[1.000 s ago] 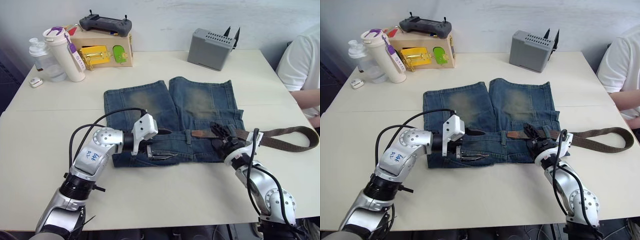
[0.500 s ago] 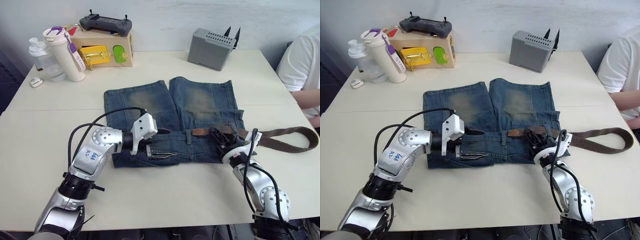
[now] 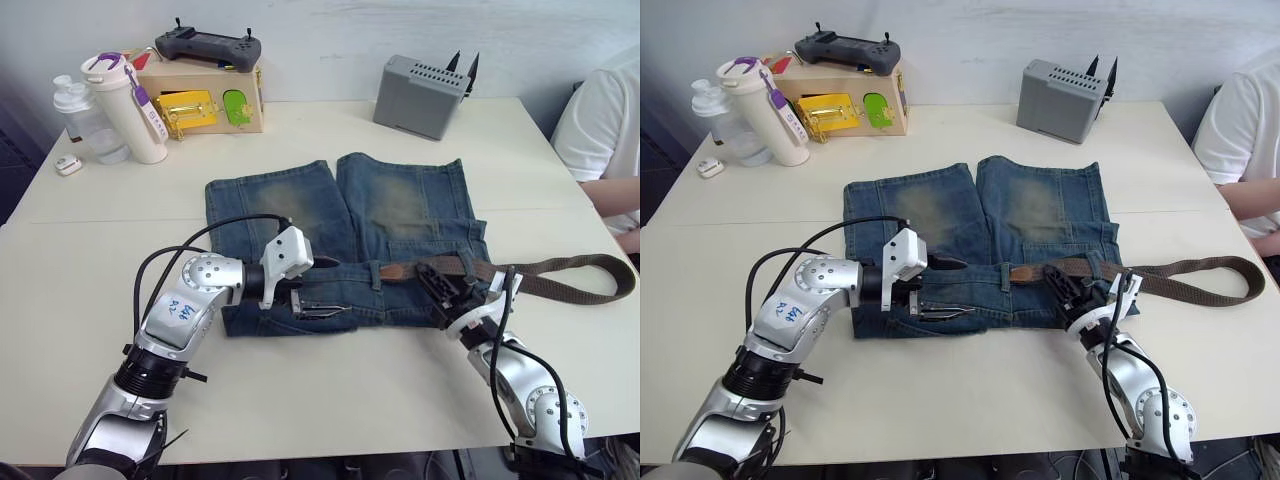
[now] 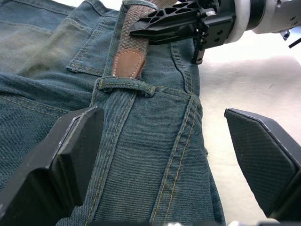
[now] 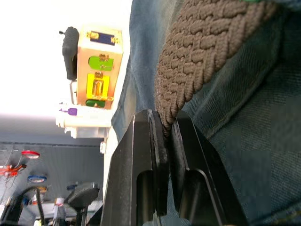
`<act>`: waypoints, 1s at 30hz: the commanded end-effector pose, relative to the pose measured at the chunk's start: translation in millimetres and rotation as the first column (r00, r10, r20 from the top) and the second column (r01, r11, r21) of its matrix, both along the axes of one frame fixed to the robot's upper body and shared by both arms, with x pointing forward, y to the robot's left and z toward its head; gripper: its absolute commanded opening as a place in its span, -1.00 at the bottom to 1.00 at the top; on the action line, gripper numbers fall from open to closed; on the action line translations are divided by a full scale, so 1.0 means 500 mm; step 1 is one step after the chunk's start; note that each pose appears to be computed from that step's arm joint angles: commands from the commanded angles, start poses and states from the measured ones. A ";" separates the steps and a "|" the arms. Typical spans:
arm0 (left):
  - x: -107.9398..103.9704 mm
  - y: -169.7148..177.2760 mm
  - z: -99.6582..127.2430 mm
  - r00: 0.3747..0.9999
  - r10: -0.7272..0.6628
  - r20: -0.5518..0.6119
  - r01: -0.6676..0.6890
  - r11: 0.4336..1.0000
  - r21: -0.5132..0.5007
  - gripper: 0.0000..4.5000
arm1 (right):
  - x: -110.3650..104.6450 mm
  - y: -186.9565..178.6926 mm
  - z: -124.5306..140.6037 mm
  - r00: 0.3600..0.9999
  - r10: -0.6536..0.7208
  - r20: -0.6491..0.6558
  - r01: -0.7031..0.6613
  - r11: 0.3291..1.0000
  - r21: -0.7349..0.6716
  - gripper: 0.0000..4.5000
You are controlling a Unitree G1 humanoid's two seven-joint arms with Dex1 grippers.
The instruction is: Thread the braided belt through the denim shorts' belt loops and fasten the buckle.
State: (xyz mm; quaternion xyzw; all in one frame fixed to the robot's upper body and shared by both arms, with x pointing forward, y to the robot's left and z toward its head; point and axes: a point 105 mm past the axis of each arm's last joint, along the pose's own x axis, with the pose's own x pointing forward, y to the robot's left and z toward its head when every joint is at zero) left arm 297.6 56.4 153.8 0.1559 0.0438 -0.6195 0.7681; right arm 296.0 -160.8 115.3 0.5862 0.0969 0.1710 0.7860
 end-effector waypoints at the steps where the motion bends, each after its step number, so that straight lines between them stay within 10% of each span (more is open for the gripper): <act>1: -0.006 -0.003 0.027 0.999 -0.014 0.052 0.015 1.000 -0.014 1.00 | -0.018 0.049 0.008 0.993 0.114 0.022 -0.115 0.992 0.047 -0.96; 30: -0.004 -0.007 0.018 0.997 -0.017 0.077 0.015 1.000 0.022 1.00 | 0.026 0.169 -0.018 0.962 0.268 -0.056 -0.273 0.956 -0.106 -0.96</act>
